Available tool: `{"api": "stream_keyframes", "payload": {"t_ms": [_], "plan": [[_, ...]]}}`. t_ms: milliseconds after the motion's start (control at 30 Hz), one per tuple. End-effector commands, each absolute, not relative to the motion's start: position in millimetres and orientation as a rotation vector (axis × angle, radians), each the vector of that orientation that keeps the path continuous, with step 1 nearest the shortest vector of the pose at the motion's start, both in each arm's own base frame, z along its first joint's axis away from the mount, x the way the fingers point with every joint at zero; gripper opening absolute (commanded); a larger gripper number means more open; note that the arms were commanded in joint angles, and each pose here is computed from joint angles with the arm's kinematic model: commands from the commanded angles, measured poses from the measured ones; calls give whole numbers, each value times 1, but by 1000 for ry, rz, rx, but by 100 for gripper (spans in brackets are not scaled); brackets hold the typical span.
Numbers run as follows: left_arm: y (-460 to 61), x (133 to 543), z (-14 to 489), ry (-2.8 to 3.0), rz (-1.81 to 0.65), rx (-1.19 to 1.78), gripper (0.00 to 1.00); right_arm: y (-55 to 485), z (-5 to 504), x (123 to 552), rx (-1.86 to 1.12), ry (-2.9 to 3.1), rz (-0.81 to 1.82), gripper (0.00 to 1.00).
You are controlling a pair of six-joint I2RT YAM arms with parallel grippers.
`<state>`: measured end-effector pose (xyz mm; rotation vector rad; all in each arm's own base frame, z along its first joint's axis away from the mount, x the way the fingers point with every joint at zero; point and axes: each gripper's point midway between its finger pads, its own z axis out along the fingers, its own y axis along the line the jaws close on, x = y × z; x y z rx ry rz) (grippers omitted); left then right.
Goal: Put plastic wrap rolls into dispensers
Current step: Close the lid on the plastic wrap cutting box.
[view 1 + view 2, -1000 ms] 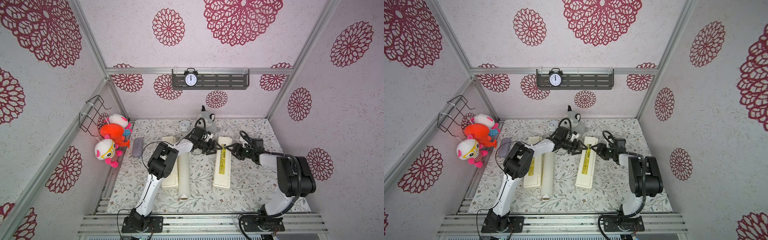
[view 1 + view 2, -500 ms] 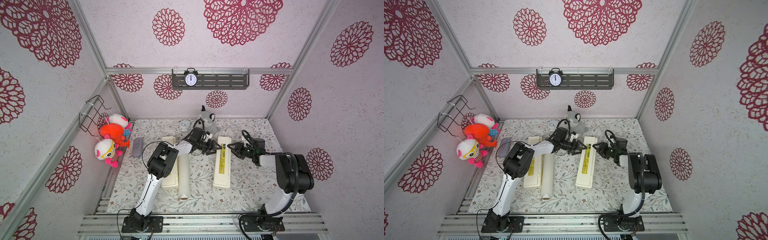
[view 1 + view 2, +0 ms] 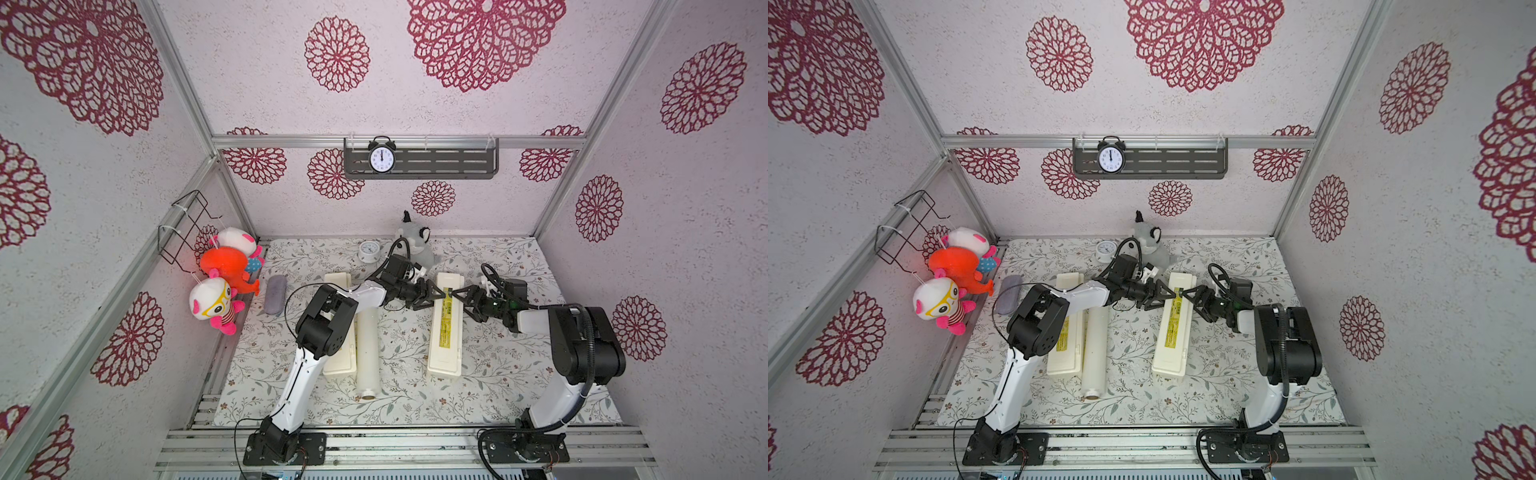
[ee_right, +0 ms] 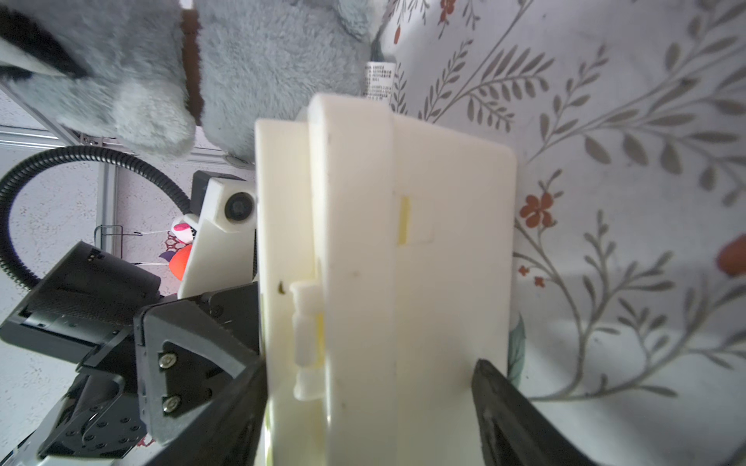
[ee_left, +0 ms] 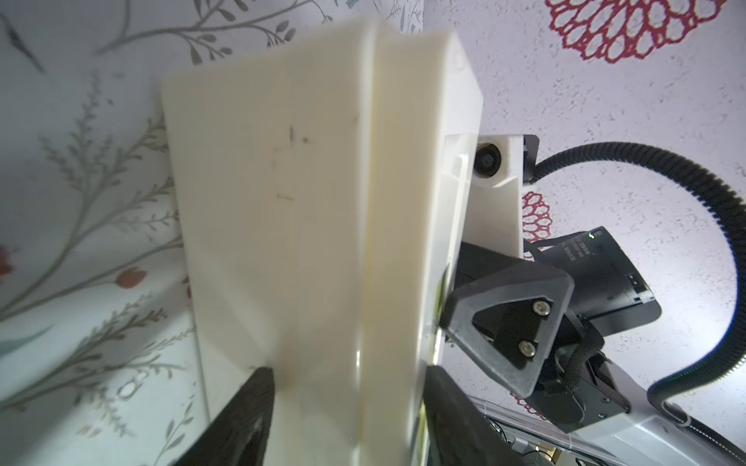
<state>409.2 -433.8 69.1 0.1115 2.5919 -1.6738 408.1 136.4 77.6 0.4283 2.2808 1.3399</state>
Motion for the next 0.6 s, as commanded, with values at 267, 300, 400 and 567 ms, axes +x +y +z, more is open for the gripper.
{"api": "stream_keyframes", "payload": {"t_ms": [267, 300, 400, 567], "plan": [[-445, 388, 45, 2690, -1609, 95, 65, 158, 112, 423, 215, 2258, 1375, 78], [-444, 394, 47, 2682, -1606, 89, 65, 158, 111, 426, 213, 2260, 1376, 78], [-441, 413, 52, 2653, -1595, 69, 65, 159, 110, 433, 214, 2260, 1378, 77], [-441, 446, 57, 2586, -1595, 32, 65, 159, 106, 441, 218, 2273, 1381, 76]]}}
